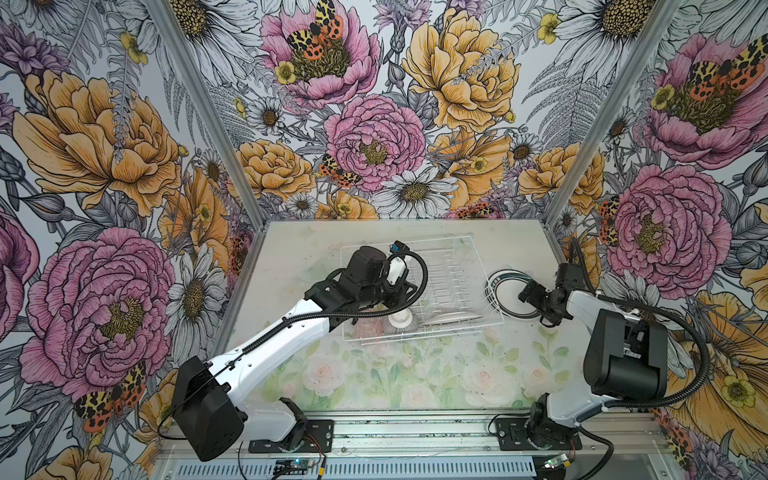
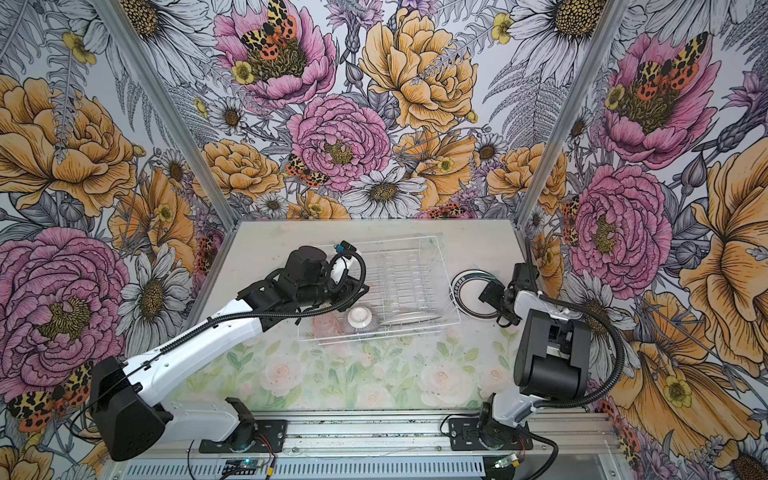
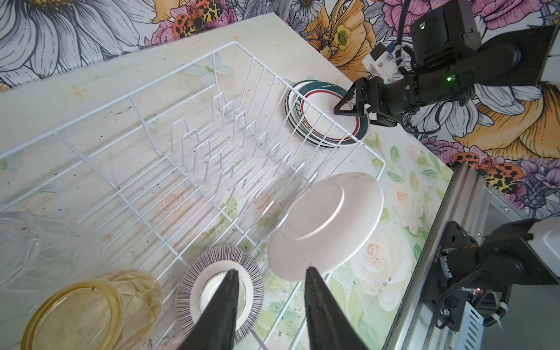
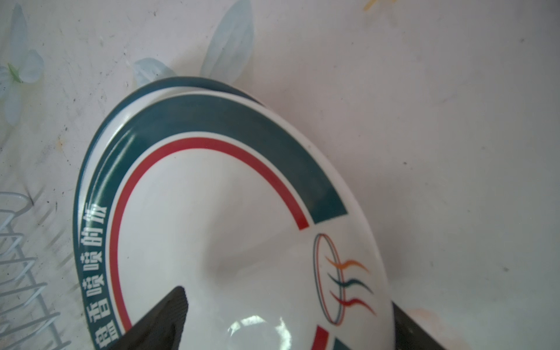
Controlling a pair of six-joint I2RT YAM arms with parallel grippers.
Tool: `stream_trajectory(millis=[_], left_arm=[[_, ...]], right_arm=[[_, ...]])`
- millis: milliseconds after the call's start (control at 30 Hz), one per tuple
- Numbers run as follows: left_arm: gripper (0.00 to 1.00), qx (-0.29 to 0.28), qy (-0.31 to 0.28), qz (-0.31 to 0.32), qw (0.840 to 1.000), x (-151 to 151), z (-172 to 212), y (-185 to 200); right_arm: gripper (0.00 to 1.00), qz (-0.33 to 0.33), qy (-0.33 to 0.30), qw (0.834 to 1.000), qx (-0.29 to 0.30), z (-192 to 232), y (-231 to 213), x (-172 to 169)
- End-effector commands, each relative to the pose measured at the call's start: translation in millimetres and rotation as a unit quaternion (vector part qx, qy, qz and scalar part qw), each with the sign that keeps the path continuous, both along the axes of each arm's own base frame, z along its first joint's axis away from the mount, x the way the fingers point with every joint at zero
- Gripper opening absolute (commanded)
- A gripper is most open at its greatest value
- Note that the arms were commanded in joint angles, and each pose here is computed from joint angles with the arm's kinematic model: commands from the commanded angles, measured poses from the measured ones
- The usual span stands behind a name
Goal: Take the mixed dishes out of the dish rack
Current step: 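Open the right gripper and release the plate on the stack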
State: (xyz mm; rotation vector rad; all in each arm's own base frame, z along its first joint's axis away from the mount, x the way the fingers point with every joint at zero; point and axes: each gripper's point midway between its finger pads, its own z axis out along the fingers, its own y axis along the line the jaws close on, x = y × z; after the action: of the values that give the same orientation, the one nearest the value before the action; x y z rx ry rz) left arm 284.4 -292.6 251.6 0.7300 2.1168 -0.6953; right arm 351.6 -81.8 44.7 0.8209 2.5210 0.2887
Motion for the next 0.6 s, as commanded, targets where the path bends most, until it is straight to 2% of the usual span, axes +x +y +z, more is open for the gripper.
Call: stream_trajectory(millis=[0, 567], left_arm=[[0.38, -0.003, -0.01, -0.004, 1.0, -0.4, 2.8, 4.0], [0.39, -0.006, -0.006, -0.008, 1.0, -4.2, 1.5, 5.0]], right_arm=[[0.92, -0.005, -0.005, 1.0, -0.01, 4.1, -3.2, 10.3], [0.94, 0.008, 0.003, 1.0, -0.014, -2.1, 5.6, 21.2]])
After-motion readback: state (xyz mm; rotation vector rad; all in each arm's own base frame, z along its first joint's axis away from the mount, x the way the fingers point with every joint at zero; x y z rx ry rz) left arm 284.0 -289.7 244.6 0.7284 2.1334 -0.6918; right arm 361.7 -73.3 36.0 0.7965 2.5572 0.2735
